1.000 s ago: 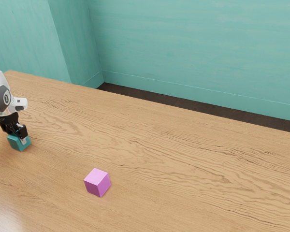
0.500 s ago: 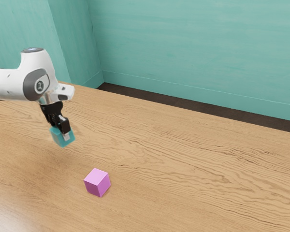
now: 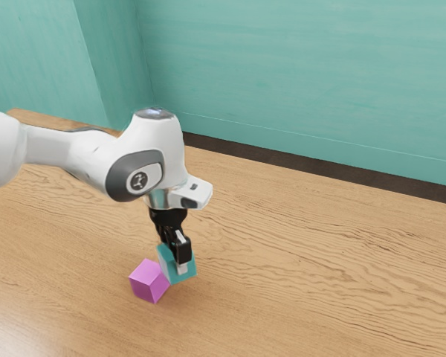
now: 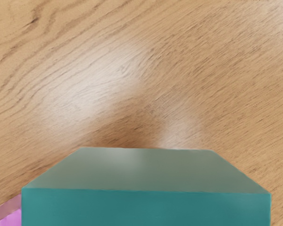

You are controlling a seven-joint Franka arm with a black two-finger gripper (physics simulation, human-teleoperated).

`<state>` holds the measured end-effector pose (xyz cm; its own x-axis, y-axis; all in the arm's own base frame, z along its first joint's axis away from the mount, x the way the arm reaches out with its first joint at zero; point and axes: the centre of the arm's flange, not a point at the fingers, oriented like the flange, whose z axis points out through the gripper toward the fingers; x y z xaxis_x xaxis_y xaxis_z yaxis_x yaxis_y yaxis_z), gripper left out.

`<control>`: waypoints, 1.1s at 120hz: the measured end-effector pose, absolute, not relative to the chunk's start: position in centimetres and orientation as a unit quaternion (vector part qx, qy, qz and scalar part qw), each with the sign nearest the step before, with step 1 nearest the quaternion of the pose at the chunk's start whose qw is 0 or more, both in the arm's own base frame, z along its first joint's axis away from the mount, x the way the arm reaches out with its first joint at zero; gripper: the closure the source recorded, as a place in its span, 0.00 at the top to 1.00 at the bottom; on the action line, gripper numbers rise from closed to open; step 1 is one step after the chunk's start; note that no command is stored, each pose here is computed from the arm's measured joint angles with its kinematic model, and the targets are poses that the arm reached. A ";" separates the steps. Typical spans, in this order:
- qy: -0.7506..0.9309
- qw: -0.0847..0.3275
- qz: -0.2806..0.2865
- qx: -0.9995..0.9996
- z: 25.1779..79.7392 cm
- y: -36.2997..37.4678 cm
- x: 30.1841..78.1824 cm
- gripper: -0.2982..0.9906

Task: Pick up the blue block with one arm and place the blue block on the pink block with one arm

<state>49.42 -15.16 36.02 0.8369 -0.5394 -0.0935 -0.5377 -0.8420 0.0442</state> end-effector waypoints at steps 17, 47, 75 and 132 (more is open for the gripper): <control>-0.186 0.000 -0.049 0.981 35.7 -8.5 53.1 0.52; -0.029 0.001 -0.049 0.998 35.8 4.3 54.0 0.54; -0.010 0.004 -0.062 0.998 34.8 3.5 52.4 0.54; -0.025 -0.001 -0.072 0.997 33.9 -2.2 51.1 0.54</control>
